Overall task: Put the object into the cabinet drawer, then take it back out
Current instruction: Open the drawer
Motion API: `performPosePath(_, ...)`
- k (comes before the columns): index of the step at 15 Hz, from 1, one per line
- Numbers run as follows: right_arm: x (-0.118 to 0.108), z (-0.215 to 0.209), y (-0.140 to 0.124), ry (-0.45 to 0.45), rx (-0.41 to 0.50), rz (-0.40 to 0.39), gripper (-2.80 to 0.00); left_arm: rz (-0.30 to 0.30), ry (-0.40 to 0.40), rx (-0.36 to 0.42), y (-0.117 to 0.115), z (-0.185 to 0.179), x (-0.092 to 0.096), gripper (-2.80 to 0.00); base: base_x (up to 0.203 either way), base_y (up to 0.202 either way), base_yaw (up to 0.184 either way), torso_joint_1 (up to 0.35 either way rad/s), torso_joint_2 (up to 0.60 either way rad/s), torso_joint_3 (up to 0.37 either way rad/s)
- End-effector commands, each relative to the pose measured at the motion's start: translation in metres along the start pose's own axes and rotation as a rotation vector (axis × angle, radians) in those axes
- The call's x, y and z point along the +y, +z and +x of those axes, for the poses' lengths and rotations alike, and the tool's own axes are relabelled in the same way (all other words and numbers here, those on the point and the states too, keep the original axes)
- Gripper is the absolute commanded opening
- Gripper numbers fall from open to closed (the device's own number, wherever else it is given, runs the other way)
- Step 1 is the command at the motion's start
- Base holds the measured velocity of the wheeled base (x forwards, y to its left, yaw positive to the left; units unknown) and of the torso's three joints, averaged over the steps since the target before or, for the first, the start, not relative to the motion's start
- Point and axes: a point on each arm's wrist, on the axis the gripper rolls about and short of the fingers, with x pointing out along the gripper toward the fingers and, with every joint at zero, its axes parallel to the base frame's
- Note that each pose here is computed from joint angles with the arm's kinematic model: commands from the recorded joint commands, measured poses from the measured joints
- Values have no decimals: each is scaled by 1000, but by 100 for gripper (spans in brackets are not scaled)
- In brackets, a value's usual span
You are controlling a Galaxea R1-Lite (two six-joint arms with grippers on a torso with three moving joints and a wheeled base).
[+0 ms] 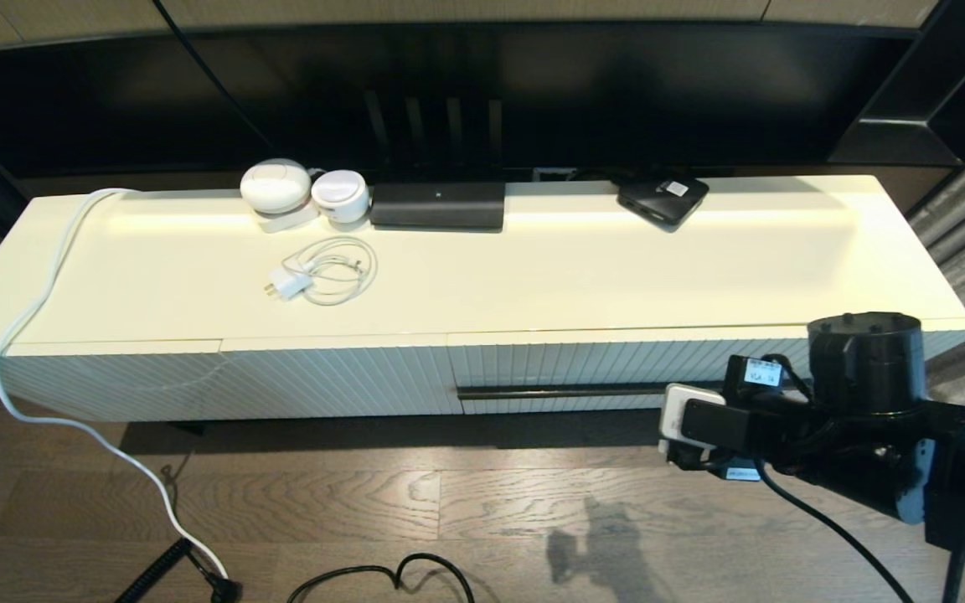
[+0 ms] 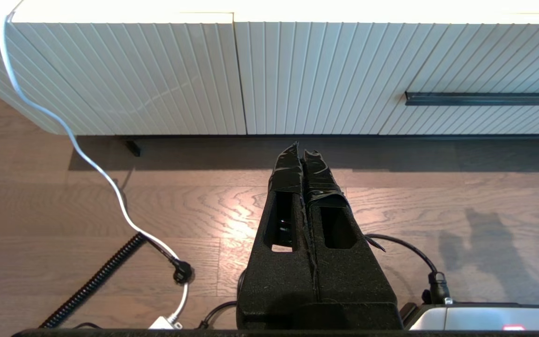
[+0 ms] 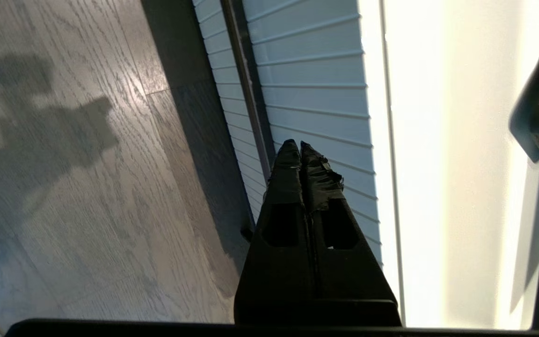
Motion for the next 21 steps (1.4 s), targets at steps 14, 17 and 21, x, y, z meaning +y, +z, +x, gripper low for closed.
performPosePath(14,69,44,-28,235,74,-45,0,-1,1,1,0,0,0,-280,0,0,0,0,0,0)
performPosePath(17,76,56,-29,279,34,-39,0,0,2,1,0,0,0,-280,0,0,0,0,0,0)
performPosePath(21,82,69,-40,275,42,-37,0,0,2,1,0,0,0,-280,0,0,0,0,0,0)
